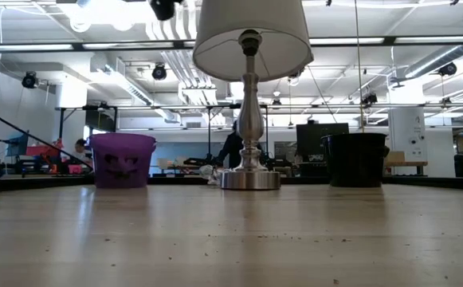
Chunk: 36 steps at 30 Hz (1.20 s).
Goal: Organize candy in baskets
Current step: Return to Home Position
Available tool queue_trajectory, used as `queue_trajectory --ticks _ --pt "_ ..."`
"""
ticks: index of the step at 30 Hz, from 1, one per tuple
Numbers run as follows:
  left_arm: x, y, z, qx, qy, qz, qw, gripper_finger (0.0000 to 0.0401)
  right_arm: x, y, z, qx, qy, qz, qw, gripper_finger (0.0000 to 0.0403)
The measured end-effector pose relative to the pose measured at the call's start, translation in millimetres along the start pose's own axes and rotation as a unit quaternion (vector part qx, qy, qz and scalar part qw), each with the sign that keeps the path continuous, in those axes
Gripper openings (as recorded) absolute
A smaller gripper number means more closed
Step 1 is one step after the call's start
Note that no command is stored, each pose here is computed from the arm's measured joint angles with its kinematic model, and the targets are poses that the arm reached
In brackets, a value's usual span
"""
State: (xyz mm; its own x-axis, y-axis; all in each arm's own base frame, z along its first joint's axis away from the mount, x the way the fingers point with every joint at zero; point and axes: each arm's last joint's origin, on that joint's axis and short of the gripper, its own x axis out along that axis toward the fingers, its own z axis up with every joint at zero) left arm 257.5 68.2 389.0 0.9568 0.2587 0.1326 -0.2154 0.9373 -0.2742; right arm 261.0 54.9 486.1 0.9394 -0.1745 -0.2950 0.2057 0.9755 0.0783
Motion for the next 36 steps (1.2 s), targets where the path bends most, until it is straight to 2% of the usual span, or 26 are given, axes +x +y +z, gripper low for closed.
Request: queue_trajectory --ticks 4,7,13,16,21,26,31,36 --pt "16 1 -27 0.004 0.03 -0.011 0.999 0.0114 -17 -9 -4 -0.004 0.001 -0.005 1.0 0.0178" --pt "15 6 -45 -0.005 0.055 -0.01 0.998 0.0114 -28 -16 -12 0.007 0.003 -0.005 1.0 0.0178" --pt "-20 13 -66 -0.025 0.033 -0.015 0.999 0.0114 -44 -30 -42 0.045 0.003 -0.006 0.999 0.0178" --pt "-44 15 -75 -0.034 0.008 -0.04 0.999 0.0114 -47 -34 -58 0.061 -0.02 0.002 0.998 0.0178" --pt "-72 16 -89 -0.045 0.019 -0.092 0.995 0.0114 -47 -39 -78 0.079 -0.045 0.009 0.996 0.0178" --pt "-80 14 -90 -0.036 0.038 -0.134 0.99 0.0114 -40 -40 -97 0.07 -0.021 0.003 0.997 0.0178" --pt "-85 17 -104 -0.026 0.068 -0.141 0.987 0.0114 -27 -40 -123 0.063 0.006 -0.005 0.998 0.0178" --pt "-98 24 -128 -0.028 0.097 -0.141 0.985 0.0114 -21 -42 -143 0.083 -0.007 -0.001 0.997 0.0178"
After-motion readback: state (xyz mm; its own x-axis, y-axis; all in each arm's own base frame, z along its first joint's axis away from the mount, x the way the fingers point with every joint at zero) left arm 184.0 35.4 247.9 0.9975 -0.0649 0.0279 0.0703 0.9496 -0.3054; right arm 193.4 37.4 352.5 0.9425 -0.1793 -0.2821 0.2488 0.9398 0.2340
